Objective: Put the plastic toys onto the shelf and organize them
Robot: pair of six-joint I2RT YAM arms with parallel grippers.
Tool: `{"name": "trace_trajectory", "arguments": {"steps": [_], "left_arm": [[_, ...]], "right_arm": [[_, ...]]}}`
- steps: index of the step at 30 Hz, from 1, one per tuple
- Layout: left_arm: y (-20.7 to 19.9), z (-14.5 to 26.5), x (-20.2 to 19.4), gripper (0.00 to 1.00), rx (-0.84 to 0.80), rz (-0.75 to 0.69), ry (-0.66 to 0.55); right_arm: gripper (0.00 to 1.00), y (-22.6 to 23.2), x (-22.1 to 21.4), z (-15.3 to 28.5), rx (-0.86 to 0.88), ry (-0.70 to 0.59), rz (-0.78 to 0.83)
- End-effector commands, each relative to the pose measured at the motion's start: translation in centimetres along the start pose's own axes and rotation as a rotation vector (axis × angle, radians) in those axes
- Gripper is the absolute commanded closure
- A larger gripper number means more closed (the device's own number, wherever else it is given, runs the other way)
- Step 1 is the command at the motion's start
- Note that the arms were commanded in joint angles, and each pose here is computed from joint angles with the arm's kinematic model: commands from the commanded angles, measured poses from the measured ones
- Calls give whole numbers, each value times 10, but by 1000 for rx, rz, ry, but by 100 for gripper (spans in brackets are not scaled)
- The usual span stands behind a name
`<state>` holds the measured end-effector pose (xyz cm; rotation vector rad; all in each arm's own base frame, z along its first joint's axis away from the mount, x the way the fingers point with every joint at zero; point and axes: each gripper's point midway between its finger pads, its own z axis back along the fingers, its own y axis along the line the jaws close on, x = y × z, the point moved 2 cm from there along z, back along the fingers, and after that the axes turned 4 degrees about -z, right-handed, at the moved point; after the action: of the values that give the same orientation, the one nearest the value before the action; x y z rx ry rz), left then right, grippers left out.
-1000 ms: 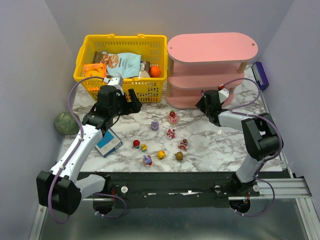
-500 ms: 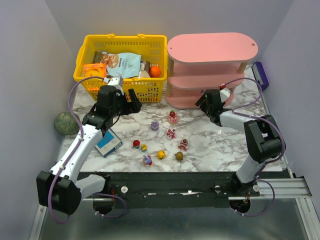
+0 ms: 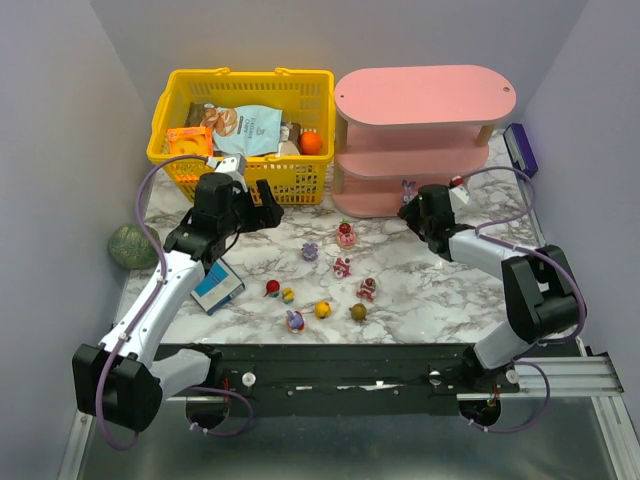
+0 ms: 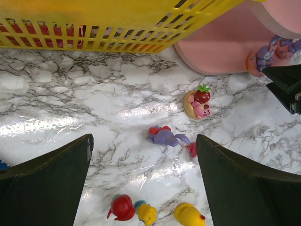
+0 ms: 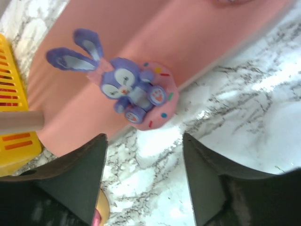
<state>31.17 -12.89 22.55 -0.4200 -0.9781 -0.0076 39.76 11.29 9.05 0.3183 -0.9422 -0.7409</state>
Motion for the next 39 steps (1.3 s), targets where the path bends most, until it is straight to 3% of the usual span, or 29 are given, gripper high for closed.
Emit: {"name": "trace_trajectory", "arguments": {"steps": [1,15,27,39], "left_arm": [[-4,5,-5,1,-26,-4,8],[-2,6,-3,1,-14,-16,1],[1,3,-4,1,-1,-24,10],[1,2,-4,1,4,-28,15]], "right_arm": [[43,-16,-10,3,-38,50,-99],[51,-2,1,-11,43,61,-292],[56,0,7,-25,52,62,-311],[67,-1,11,-37,43,54,-295]]}}
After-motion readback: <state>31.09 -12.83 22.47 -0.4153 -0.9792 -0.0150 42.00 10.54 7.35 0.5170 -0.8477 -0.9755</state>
